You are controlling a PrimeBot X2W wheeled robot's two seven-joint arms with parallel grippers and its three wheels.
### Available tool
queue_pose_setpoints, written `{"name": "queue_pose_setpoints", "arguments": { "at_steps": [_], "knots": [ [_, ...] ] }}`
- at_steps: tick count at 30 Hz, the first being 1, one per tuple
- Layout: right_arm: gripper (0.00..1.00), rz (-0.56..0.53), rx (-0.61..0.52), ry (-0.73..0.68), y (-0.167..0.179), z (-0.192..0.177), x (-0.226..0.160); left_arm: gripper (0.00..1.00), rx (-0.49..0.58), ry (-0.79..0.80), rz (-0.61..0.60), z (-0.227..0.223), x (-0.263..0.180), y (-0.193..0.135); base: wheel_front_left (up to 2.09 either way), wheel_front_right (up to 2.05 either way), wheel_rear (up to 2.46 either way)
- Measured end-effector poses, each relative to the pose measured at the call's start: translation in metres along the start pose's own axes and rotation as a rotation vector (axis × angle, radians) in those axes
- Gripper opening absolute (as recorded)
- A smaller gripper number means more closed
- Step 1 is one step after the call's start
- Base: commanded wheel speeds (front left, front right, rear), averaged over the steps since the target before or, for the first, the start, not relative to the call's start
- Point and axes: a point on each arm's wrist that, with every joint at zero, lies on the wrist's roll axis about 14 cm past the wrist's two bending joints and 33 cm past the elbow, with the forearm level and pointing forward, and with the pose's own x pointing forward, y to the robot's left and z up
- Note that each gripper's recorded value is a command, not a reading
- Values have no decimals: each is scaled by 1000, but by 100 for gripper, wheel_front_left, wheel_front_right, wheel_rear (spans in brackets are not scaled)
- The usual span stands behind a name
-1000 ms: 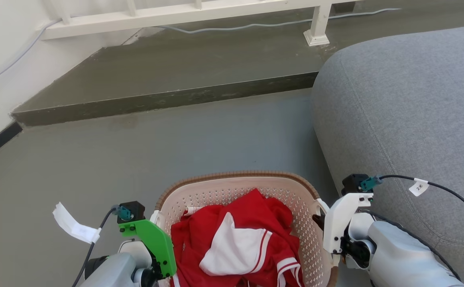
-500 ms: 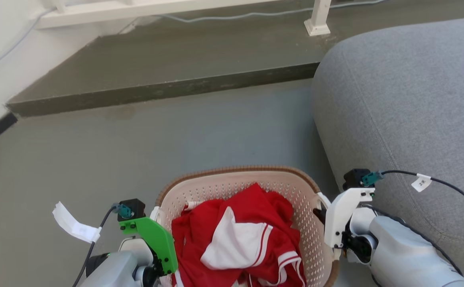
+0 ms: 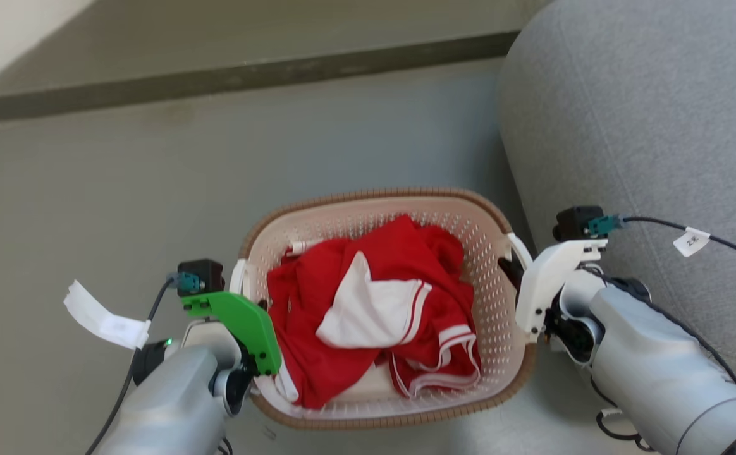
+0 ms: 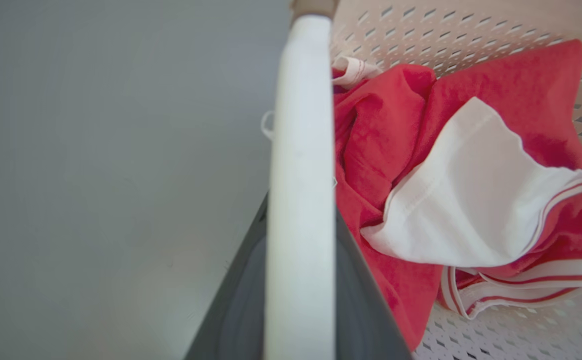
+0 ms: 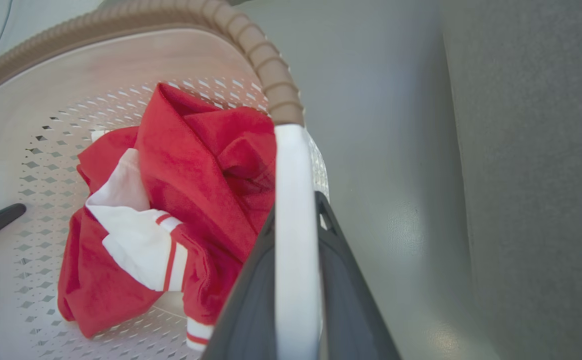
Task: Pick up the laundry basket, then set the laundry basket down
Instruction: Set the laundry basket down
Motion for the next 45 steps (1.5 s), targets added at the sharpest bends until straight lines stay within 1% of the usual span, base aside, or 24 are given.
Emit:
{"name": "queue_pose_setpoints", "arguments": {
  "at_steps": [9,19,36,40,45],
  "knots": [
    [0,-8,-7,2,-13,4,24,0,-18,4,0,3,25,10,0,0,0],
    [0,-7,-20,-24,-26,16,60,0,-54,-39,9,13,61,26,0,0,0],
    [0,-4,-13,-15,-48,5,126,0,-105,-32,32,8,126,62,0,0,0],
    [0,-5,-10,-2,-54,-1,142,0,-106,-22,40,4,141,72,0,0,0],
    [0,-6,4,31,-60,-19,159,0,-116,3,49,-12,156,85,0,0,0]
  ]
}}
